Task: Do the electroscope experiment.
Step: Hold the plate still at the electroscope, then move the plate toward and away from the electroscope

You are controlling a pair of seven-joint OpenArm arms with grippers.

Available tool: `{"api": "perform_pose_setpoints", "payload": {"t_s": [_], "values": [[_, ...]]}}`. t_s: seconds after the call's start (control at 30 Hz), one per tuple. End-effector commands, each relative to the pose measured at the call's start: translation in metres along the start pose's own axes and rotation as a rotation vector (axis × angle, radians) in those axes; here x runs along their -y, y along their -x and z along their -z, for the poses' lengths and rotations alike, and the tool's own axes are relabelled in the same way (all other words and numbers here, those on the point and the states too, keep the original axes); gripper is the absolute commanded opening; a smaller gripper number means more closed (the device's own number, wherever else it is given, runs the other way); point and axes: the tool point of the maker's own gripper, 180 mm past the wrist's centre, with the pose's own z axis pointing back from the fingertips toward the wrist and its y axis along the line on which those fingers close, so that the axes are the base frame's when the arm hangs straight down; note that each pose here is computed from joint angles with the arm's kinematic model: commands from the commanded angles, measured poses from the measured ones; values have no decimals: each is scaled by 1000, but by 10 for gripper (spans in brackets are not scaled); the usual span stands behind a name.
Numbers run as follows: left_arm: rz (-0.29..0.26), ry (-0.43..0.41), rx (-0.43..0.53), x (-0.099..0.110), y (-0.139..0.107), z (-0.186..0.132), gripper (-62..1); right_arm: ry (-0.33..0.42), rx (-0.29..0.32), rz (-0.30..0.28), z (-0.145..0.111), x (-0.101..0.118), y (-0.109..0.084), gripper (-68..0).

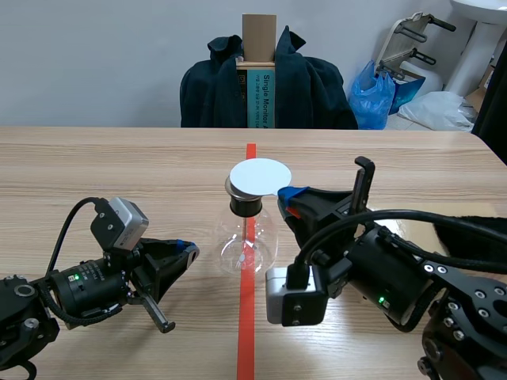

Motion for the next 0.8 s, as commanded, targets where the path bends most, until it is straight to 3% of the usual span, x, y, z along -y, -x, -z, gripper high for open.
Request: {"api": "perform_pose_setpoints", "payload": {"t_s": [0.0,0.2,0.5,0.77], "values": [[2,1,39,-1,-11,3,-577,38,-3,-34,1,14,6,-667],[2,1,39,-1,-11,3,-577,53,-24,-43,1,17,10,-667],[2,1,39,-1,-11,3,-577,88,-247,-57,-6,25,51,-667],[2,1,39,-1,-11,3,-577,88,-387,-71,-17,27,79,-667]]}}
